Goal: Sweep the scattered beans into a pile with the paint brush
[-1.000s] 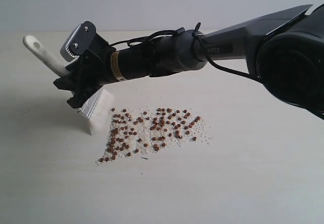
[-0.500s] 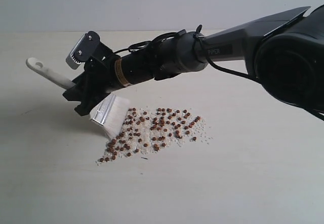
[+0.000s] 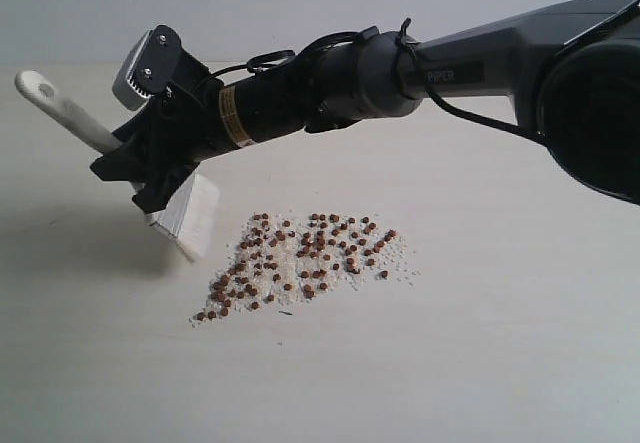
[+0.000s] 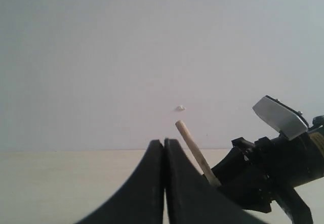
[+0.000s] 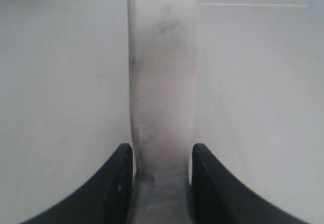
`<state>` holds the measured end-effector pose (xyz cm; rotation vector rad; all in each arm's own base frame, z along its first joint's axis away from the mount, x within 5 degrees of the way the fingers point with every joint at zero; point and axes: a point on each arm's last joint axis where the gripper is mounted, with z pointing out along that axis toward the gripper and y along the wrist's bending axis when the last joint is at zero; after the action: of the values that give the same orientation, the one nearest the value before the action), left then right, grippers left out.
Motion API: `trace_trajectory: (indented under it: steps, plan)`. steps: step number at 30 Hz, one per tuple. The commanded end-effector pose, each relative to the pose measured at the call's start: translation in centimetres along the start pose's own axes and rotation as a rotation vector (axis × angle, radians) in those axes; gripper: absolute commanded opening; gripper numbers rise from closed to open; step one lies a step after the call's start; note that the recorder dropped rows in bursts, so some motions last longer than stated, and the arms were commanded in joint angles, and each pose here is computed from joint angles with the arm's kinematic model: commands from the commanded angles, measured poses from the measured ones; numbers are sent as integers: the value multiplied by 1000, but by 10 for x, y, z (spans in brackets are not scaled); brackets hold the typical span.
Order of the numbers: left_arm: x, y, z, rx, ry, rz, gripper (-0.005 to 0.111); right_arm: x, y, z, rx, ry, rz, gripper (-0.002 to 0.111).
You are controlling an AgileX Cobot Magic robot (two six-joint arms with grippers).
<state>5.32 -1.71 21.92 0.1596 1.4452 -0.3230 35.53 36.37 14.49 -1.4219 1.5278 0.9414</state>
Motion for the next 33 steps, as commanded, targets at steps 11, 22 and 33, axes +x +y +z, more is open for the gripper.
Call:
trace_trajectory:
  steps: [11,22,33]
  plan:
    - [-3,0,-1,1,-19,-1,0,-4,22,1,-171,64,5,0]
    - [-3,0,-1,1,-19,-1,0,-17,39,19,-89,96,-27,0]
    - [-3,0,-1,1,-19,-3,0,-15,44,-1,36,138,-18,0]
